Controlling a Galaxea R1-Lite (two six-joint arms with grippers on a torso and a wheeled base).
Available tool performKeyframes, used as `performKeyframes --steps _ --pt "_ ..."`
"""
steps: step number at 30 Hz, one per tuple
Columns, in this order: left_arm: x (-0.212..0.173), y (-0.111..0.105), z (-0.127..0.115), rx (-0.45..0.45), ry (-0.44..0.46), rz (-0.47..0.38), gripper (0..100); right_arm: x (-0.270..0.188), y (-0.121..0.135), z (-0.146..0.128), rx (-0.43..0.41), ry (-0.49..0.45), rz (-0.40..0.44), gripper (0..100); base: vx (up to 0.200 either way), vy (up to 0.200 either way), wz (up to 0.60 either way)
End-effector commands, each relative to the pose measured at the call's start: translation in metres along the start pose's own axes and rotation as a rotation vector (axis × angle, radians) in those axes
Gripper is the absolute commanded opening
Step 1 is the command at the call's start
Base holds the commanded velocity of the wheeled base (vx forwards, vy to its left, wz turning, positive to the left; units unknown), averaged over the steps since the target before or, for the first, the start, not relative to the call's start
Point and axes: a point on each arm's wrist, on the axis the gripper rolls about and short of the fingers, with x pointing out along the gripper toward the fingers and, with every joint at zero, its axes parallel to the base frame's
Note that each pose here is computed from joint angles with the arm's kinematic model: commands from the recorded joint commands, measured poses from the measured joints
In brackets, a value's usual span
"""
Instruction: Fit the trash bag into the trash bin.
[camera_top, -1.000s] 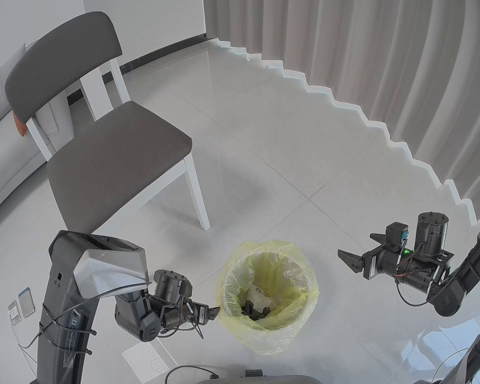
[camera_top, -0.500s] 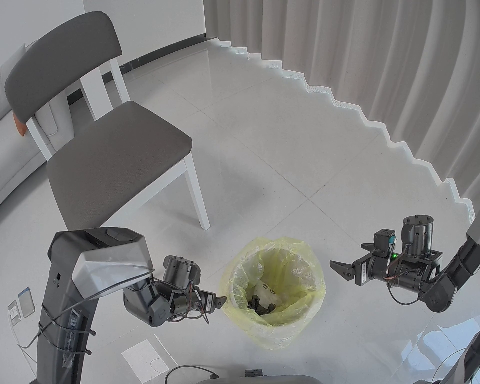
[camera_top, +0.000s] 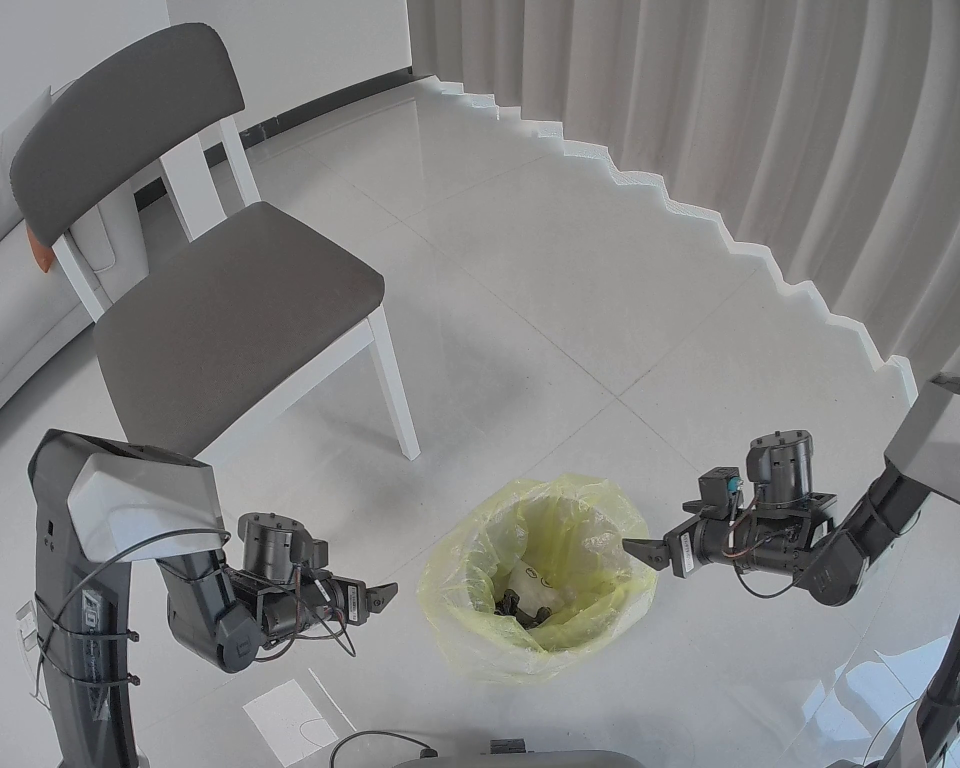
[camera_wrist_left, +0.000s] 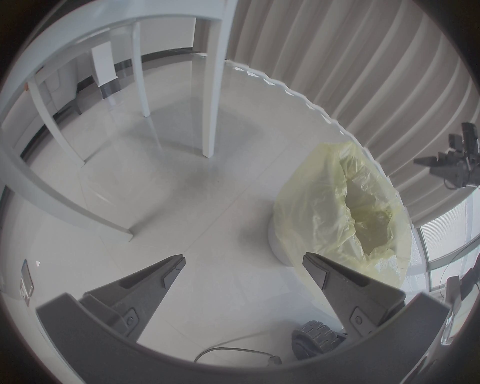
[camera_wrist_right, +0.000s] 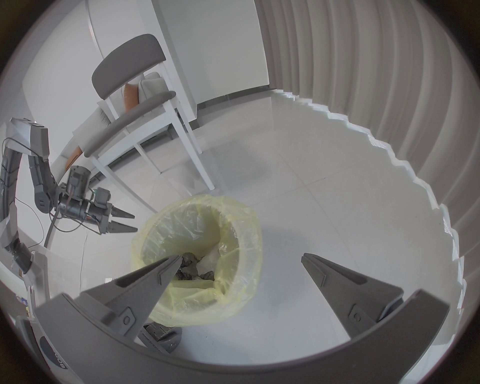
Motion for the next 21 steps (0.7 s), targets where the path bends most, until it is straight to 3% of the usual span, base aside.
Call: performKeyframes --steps 1,11,21 --pt "-0.015 0.009 -0.002 -0.022 -0.011 -0.001 100 0.029 0.012 -0.008 -0.038 0.055 0.043 100 0.0 0.0 0.0" --pt "-0.011 0.005 -0.002 -0.011 -0.027 -0.021 100 0.051 0.018 -0.02 -0.115 0.187 0.075 100 0.0 0.0 0.0" --pt "-0.011 -0.015 0.001 0.023 -0.052 -0.076 100 0.063 0.014 -0.03 -0.155 0.29 0.086 100 0.0 0.0 0.0"
